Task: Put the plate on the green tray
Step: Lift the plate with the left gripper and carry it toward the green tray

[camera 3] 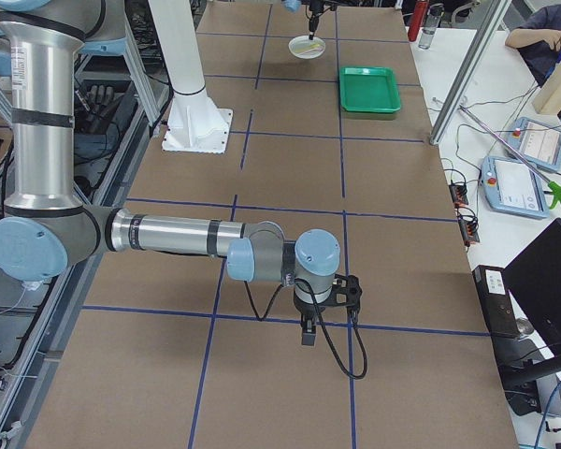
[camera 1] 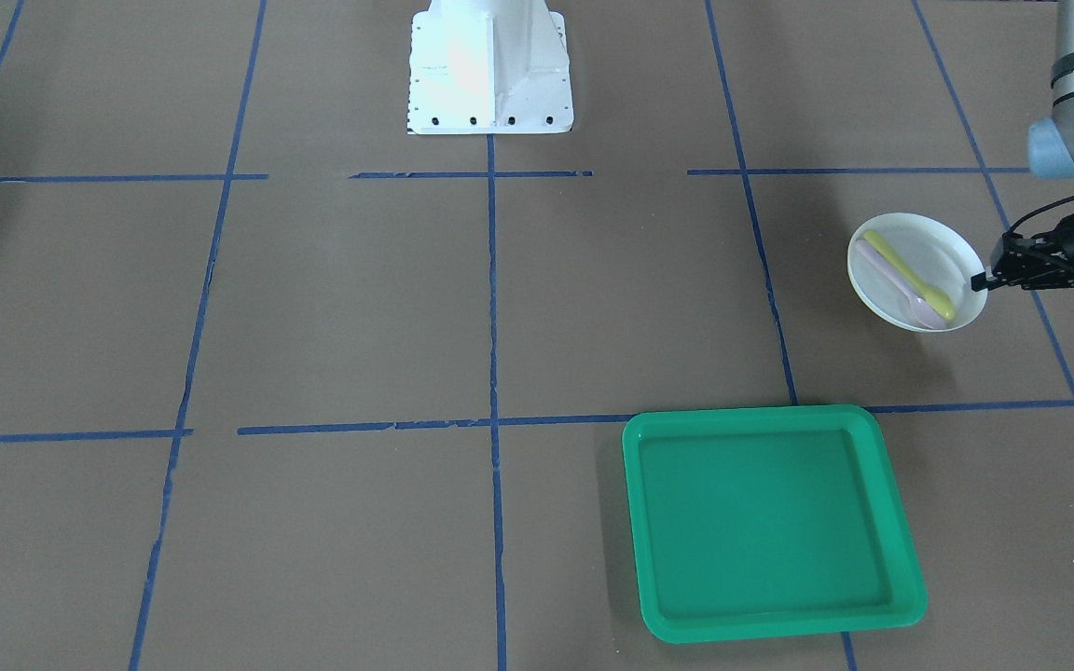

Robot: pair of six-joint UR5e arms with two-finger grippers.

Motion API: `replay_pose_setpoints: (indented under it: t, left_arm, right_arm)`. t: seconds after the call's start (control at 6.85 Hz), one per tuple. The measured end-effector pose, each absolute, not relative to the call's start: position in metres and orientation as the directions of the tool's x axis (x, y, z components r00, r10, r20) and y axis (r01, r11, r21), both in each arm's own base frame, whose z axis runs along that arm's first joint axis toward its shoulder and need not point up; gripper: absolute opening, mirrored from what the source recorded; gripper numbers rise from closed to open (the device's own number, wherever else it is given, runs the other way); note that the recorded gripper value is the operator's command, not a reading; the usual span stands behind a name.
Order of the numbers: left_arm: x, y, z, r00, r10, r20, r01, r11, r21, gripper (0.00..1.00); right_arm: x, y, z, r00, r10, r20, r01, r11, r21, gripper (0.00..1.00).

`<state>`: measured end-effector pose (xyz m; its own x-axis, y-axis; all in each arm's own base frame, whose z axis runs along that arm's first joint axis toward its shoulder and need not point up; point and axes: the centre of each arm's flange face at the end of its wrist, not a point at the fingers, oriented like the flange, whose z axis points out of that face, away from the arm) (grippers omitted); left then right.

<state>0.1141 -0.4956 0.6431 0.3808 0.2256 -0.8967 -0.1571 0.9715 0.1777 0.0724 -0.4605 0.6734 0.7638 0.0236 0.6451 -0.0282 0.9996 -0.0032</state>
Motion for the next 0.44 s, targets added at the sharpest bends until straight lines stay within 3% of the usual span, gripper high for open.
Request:
replay_pose_setpoints:
  t: [0.44]
  left_arm:
    - [0.119, -0.605, 0.593, 0.378, 0.128, -0.917, -0.06, 0.992, 0.114, 0.0]
  right_arm:
    - [0.072, -0.461, 0.673, 0.764, 0.023, 0.645, -0.028, 1.0, -0.003, 1.0]
